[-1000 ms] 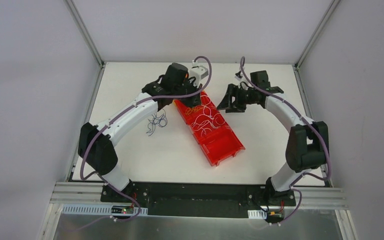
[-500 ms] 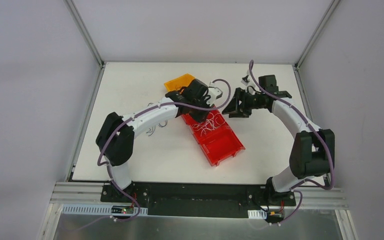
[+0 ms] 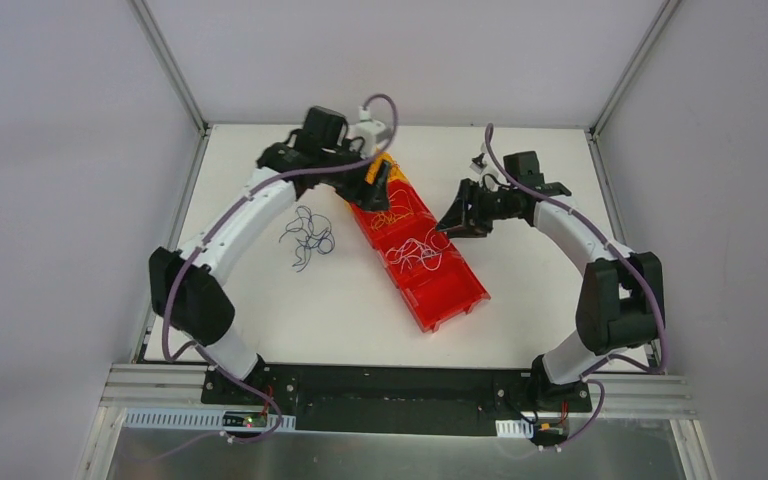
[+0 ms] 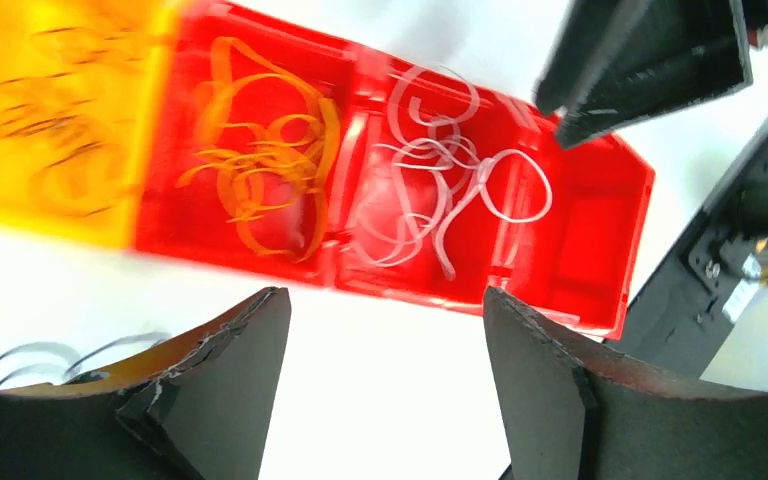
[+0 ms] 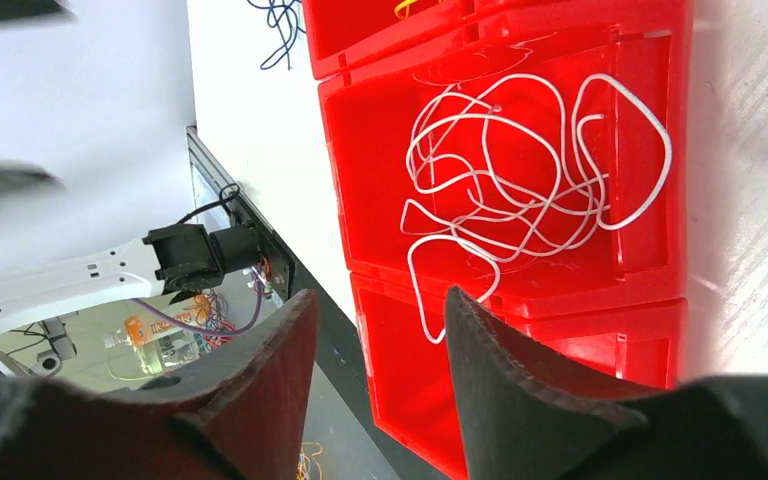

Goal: Untangle the cables

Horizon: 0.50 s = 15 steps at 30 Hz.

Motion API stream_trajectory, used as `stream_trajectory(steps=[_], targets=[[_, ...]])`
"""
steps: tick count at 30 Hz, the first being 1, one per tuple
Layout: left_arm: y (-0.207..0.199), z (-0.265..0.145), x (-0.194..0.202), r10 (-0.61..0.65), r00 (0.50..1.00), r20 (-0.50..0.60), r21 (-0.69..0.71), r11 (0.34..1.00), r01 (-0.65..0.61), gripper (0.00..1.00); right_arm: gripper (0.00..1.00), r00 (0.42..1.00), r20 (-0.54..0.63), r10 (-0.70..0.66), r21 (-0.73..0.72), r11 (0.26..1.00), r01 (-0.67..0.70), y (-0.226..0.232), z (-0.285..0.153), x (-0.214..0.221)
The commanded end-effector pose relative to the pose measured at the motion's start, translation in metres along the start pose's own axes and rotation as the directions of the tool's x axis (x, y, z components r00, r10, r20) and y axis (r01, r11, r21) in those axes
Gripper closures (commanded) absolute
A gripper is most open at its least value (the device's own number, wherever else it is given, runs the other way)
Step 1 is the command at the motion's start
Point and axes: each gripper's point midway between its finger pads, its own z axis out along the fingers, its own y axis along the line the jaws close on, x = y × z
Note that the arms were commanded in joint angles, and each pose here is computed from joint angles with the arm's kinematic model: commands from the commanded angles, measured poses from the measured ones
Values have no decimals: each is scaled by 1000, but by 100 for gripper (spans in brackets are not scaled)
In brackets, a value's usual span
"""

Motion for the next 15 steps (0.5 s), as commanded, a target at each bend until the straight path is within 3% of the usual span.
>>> stream_trajectory(steps=[1, 4, 7, 15], targets=[[35, -73, -12, -134, 984, 120, -42, 989, 140, 29, 51, 998, 21, -56, 0, 998, 56, 11, 4, -15], [73, -103, 4, -218, 962, 164, -113, 965, 238, 31, 58, 995, -58, -83, 27, 996, 85, 7, 8, 0], [92, -123, 22, -262, 945, 194, -170, 940, 295, 32, 53, 985, -129, -118, 86, 988, 130, -5, 8, 18], [101, -133, 44, -297, 933, 201, -219, 915, 339, 32, 54, 972, -178, -151, 169, 969, 182, -9, 33, 22]])
